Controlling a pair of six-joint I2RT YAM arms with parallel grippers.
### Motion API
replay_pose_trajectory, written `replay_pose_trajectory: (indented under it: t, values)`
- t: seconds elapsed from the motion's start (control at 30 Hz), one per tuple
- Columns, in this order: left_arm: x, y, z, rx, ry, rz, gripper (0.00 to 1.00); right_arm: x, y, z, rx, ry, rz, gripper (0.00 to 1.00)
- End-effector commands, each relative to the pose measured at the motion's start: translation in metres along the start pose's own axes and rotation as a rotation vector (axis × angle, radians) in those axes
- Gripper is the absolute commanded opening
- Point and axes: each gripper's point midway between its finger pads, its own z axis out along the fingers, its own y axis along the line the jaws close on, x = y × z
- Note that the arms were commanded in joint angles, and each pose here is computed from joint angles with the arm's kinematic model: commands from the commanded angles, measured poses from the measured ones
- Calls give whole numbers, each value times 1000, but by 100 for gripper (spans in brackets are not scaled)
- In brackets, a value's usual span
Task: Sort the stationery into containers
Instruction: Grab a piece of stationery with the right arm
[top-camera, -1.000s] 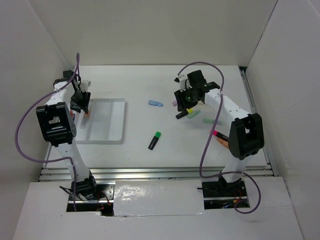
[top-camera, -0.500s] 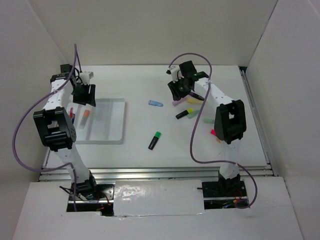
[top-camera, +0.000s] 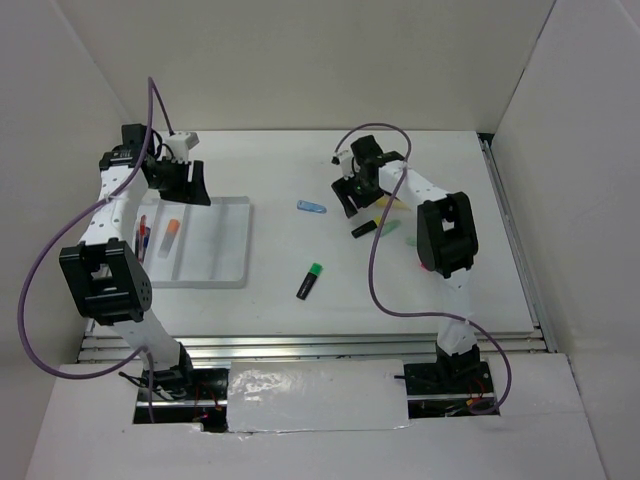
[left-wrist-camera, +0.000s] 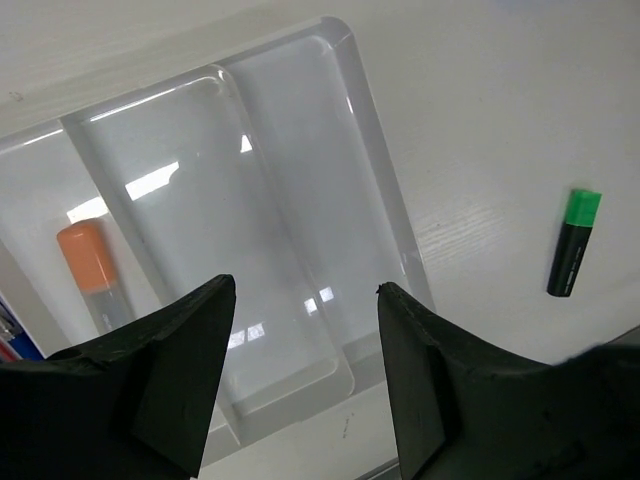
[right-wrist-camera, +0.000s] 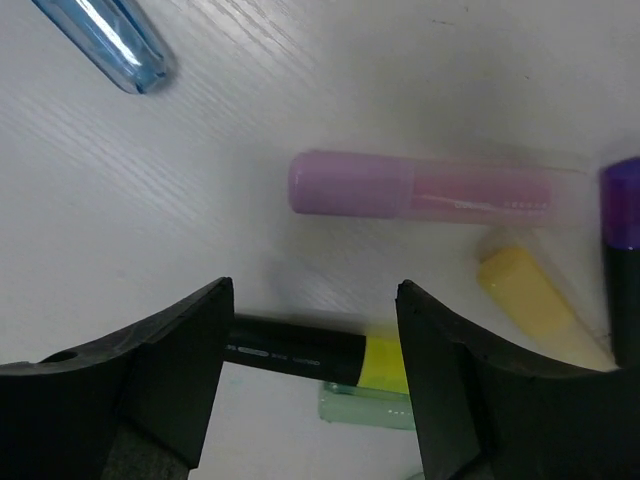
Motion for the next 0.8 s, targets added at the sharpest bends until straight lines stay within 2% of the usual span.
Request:
replay_pose_trajectory:
  t: [0.0, 0.03, 0.13, 0.3, 0.53, 0.77]
  values:
    - [-6, -15, -7, 77, -38, -10, 71, -13, -18, -24, 103, -47, -182, 73]
    - [-6, -16, -6, 83, -40, -12, 71, -21, -25, -28, 146, -84, -212, 76]
    - [-7, -20, -6, 103, -49, -16, 72, -18, -41, -27, 239, -84, -303, 81]
    - [-6, -24, -4, 129, -45, -19, 72, -24, -52, -18, 273, -79, -389, 83]
    - [-3, -26, -2, 147, -32, -14, 72, -40, -52, 1, 251, -124, -456, 89]
    - [-3, -25, 2, 181, -28, -53, 72, -56, -47, 17, 192, -134, -472, 89]
